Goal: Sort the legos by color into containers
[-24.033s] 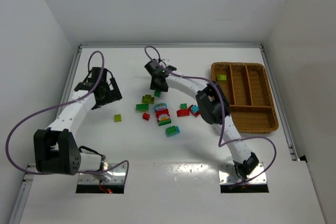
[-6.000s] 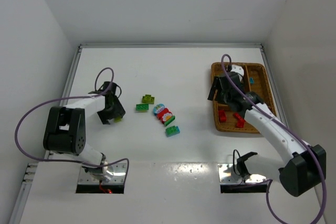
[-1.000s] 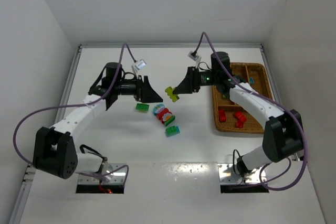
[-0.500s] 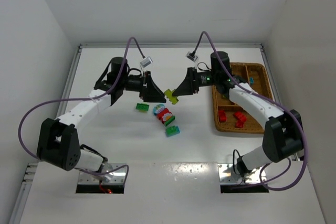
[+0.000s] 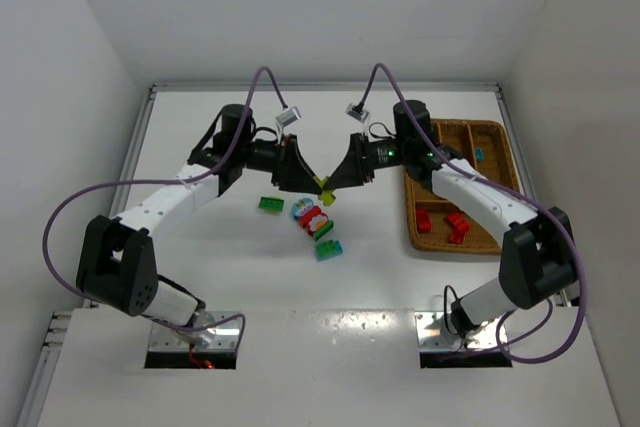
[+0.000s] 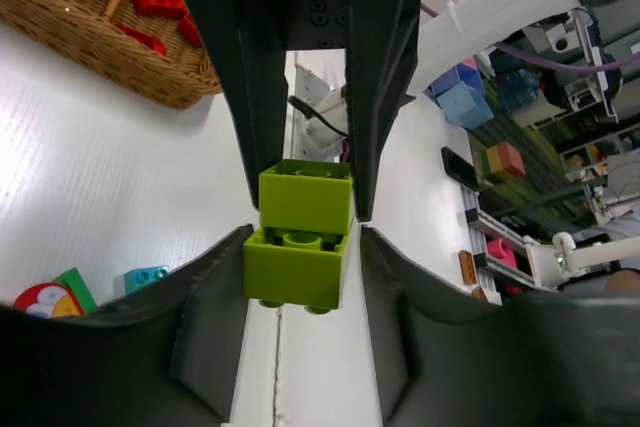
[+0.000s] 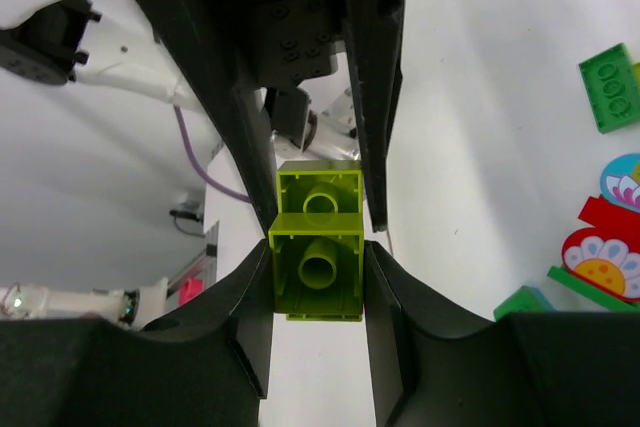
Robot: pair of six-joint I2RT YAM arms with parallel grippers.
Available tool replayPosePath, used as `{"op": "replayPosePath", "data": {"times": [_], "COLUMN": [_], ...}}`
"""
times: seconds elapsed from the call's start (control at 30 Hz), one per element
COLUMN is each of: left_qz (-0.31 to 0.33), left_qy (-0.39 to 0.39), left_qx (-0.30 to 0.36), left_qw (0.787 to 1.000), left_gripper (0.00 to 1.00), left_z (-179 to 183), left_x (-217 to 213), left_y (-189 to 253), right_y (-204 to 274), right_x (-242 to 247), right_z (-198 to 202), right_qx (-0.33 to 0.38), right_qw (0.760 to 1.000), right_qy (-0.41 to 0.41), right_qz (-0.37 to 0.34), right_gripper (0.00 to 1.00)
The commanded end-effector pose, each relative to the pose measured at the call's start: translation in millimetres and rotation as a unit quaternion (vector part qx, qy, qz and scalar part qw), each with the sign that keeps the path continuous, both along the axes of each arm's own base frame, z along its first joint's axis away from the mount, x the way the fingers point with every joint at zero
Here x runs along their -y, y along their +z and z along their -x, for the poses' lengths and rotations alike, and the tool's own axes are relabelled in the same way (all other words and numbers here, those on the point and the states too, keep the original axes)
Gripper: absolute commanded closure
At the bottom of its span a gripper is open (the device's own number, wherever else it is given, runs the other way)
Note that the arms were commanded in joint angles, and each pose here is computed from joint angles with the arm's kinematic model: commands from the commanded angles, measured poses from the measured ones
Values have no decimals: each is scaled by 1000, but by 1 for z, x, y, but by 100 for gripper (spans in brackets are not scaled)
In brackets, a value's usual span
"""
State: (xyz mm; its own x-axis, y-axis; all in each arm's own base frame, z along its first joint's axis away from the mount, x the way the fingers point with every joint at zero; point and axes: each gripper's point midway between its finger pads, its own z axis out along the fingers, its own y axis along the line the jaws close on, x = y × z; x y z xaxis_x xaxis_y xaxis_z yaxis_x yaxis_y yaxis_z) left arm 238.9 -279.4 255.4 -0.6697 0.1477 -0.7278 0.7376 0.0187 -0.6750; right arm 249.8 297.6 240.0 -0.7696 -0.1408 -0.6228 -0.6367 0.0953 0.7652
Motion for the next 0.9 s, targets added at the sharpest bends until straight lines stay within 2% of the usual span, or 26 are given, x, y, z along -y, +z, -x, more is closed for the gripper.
{"op": "replayPosePath", "data": {"times": [0.0,0.07,0.1,0.17,0.3,0.5,0.53,0.6,0.63,0.7,0.77,0.8,0.83,0.87], "left_qz": [25,23,22,18,-10,-43,-55,-77,-98,-128,-197,-203,-238,-256], "left_qy": [-29,-30,-30,-26,11,79,103,152,192,237,332,324,365,379], "left_qx": [50,50,51,45,28,-24,-25,-52,-46,-57,-45,-50,-43,-39], "left_qw": [998,998,998,998,999,996,993,984,975,961,922,923,899,888], "left_gripper": [56,60,68,73,100,100,100,100,100,100,100,100,100,100], "left_z": [3,4,4,3,-17,-42,-50,-64,-78,-90,-115,-109,-120,-120], "left_x": [3,2,2,-1,-8,-22,-23,-30,-34,-38,-53,-49,-58,-60], "left_y": [20,19,18,15,-3,-30,-34,-40,-41,-39,-43,-39,-47,-47], "right_y": [18,17,18,17,10,9,10,-9,-15,-43,-59,-62,-68,-80], "right_x": [-4,-4,-1,4,24,65,83,124,167,216,256,265,276,291], "right_z": [-3,-5,-11,-21,-44,-71,-89,-102,-118,-110,-93,-89,-82,-74], "right_qx": [38,39,43,44,33,51,64,34,35,-3,-20,-25,-32,-60], "right_qw": [999,999,999,998,992,969,946,903,843,770,714,701,689,669], "right_qy": [18,12,-8,-41,-119,-232,-298,-390,-487,-562,-611,-624,-633,-653], "right_qz": [-21,-19,-14,-2,26,76,107,177,226,301,342,344,351,349], "right_gripper": [79,79,79,79,79,78,78,78,78,78,76,76,76,75]}}
